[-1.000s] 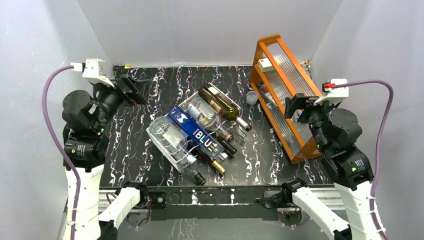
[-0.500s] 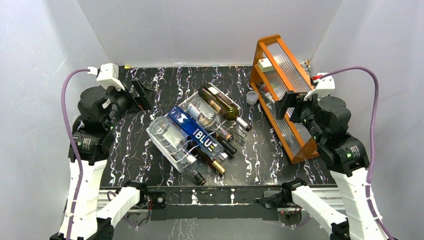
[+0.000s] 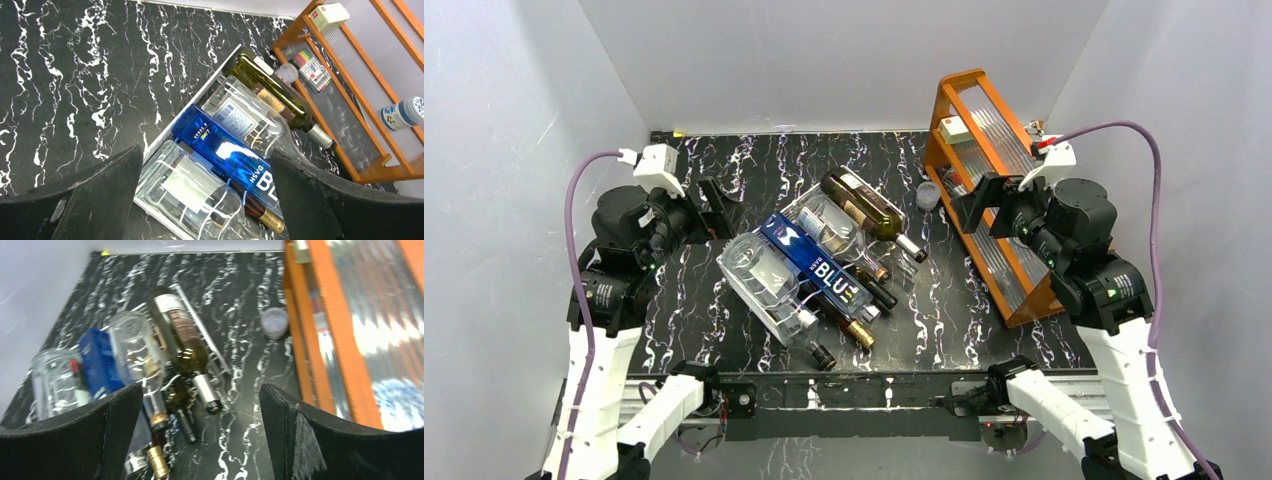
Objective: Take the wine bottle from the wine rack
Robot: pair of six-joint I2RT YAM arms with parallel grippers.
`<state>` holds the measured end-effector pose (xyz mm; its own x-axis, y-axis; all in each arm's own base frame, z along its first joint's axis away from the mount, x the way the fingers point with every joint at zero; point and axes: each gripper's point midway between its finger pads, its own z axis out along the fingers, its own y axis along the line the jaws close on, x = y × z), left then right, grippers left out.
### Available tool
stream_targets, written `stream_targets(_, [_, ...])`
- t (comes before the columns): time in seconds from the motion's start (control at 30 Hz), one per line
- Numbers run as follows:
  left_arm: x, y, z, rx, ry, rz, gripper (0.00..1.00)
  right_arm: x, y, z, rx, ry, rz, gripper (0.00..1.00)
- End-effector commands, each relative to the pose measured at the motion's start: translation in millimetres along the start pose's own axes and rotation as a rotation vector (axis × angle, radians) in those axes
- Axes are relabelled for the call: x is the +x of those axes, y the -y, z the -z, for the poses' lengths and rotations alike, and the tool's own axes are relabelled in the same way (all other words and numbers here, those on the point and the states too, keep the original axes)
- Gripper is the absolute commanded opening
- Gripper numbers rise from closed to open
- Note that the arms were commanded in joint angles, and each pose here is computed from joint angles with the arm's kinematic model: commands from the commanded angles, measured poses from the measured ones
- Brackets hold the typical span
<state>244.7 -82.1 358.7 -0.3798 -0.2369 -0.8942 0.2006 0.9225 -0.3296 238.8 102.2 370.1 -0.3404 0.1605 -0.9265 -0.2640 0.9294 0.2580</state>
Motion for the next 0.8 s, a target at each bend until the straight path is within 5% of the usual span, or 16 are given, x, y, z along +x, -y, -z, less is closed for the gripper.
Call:
stream_targets(0.0, [17,4,4,0.031,-0.053,0.006,0.98,-6,-51,-9,-0.27,-0.022,-0.036,0.98])
stream_targets(0.3, [46,11,4,0.074,-0.148,0.098,0.98,37,-95,-32,-0.561,-0.19,-0.12,0.98])
stream_targets(0.77, [64,15,5,0.096,-0.2,0.161,0.98,112,-141,-57,-0.494,-0.41,0.089,0.98])
